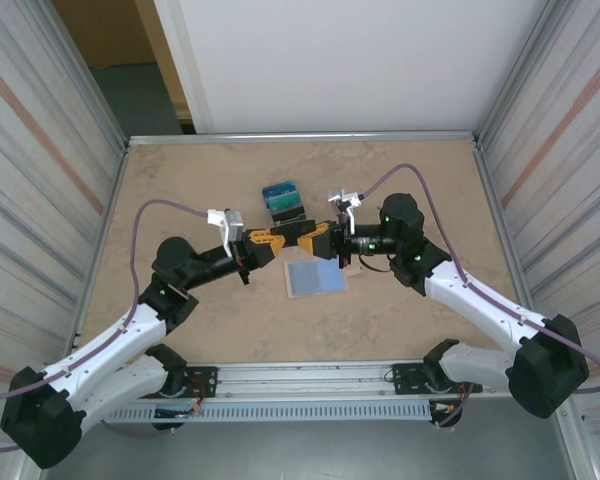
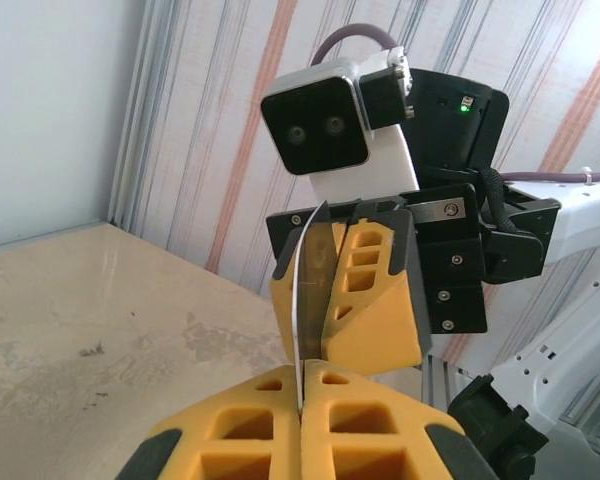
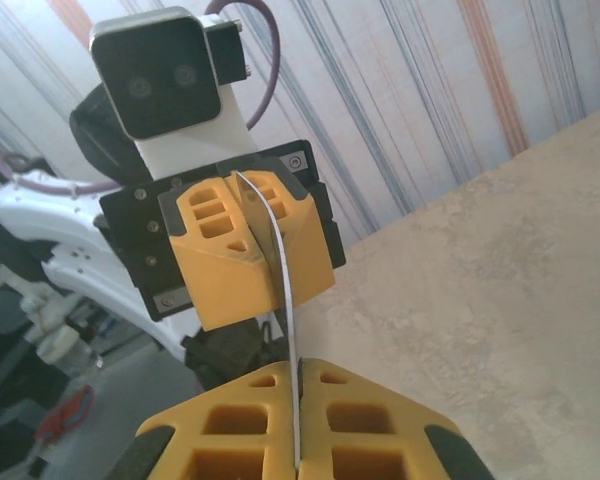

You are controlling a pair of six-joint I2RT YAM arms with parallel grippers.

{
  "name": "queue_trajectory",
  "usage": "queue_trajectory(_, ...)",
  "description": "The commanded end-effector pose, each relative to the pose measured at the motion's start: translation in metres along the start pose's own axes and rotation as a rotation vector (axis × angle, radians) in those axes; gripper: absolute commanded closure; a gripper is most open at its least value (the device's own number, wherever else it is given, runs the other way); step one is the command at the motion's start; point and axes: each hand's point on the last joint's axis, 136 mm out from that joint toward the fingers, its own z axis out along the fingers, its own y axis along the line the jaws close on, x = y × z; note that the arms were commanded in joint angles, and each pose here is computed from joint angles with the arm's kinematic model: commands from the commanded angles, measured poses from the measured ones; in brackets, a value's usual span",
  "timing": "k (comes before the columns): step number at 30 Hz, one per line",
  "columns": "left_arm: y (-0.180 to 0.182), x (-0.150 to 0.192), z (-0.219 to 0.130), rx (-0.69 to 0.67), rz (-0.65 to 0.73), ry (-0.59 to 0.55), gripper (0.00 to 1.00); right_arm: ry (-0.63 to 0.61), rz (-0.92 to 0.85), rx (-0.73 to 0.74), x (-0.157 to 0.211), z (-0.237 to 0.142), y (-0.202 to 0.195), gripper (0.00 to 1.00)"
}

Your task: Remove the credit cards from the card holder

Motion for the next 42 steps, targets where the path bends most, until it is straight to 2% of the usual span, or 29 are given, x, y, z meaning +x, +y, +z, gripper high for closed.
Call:
queue_trajectory(1,0.002,-0.003,-0.002,-0.011,0.01,-0.006,1.0,-0.028,-0.054,0.016,-0.009,-0.007,0.008,1.0)
queue_trajectory(4,0.002,-0.001,-0.002,-0.016,0.01,0.008,1.0,-0.025,-0.056,0.037,-0.007,-0.01,0.007,1.0)
queue_trajectory(8,-0.002,-0.005,-0.001,-0.004,0.044,0.033,0.64,-0.016,-0.06,0.057,-0.005,-0.013,0.007,1.0)
queue_trajectory(11,-0.004,-0.011,-0.002,-0.016,0.104,0.069,0.48,-0.002,-0.063,0.076,-0.002,-0.014,0.005,1.0)
queue_trajectory(18,-0.009,-0.028,-0.005,-0.07,0.222,0.254,0.38,0.047,-0.058,0.103,0.009,-0.015,0.0,1.0)
queue_trajectory(22,-0.001,-0.032,-0.002,-0.109,0.221,0.392,0.37,0.068,-0.053,0.098,0.014,-0.013,-0.001,1.0)
queue_trajectory(27,-0.008,-0.029,0.011,-0.007,0.205,0.536,0.37,0.094,-0.054,0.078,0.018,-0.011,0.002,1.0)
queue_trajectory(34,-0.011,-0.027,0.026,0.099,0.206,0.623,0.46,0.119,-0.062,0.068,0.023,-0.009,0.007,1.0)
queue_trajectory(42,-0.013,0.001,0.03,0.173,0.242,0.722,0.48,0.123,-0.071,0.062,0.024,-0.01,0.009,1.0)
